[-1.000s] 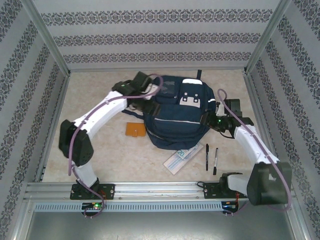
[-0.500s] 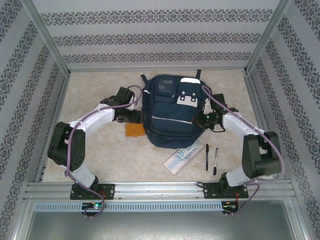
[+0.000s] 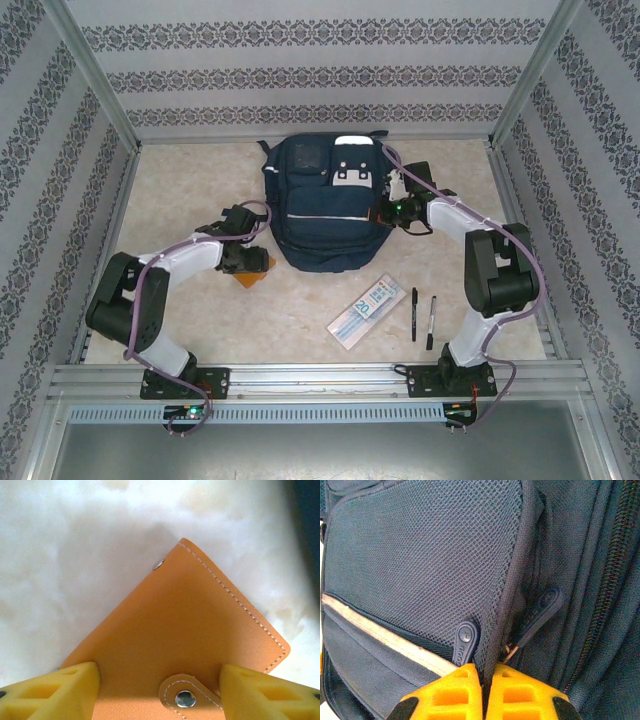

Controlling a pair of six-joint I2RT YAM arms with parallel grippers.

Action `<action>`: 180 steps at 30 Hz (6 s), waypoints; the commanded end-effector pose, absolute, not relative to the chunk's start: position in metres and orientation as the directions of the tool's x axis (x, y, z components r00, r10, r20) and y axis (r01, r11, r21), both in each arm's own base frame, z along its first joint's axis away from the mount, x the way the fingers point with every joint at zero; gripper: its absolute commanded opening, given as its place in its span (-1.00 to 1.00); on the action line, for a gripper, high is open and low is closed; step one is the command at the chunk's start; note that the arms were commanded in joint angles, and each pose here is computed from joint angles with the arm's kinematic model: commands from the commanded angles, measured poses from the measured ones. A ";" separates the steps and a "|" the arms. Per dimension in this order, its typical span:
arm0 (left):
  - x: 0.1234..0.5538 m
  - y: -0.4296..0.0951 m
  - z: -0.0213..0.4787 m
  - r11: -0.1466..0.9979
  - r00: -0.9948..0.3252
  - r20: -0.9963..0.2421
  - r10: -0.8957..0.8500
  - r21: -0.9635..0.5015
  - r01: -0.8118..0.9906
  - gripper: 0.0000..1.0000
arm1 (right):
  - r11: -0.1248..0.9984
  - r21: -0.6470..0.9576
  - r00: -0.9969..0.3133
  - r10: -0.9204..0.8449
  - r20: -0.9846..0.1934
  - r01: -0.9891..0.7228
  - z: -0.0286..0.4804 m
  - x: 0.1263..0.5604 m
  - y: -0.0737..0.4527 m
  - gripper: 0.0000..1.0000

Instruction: Pack books, pencil case, and school supplies into a backpack

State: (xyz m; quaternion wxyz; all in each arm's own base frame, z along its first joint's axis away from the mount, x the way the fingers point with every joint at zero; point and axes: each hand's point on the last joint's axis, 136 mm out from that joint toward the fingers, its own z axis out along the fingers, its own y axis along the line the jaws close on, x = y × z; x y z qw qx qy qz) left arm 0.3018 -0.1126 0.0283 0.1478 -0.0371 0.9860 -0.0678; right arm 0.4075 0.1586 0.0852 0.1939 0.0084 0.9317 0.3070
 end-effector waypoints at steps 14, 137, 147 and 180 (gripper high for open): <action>0.230 -0.100 0.094 0.979 -0.974 -0.162 -0.160 -0.151 -0.136 0.40 | 0.853 0.517 -0.909 0.158 -0.386 -0.072 0.110 0.384 0.167 -0.23; 0.445 -0.179 0.044 0.880 -0.950 -0.210 -0.231 -0.461 -0.112 0.24 | 0.729 0.111 -0.600 -0.457 -0.657 -0.676 0.087 0.309 0.273 -1.00; 0.396 -0.141 0.045 0.977 -0.958 -0.257 -0.126 -0.198 -0.076 -1.00 | 0.789 0.087 -0.638 -0.420 -0.646 -0.608 0.081 0.328 0.247 -1.00; 0.364 -0.183 0.104 0.214 0.065 -0.552 0.831 0.426 0.879 0.67 | 0.771 0.320 -0.693 -0.208 -0.690 -0.550 0.109 0.382 0.256 -1.00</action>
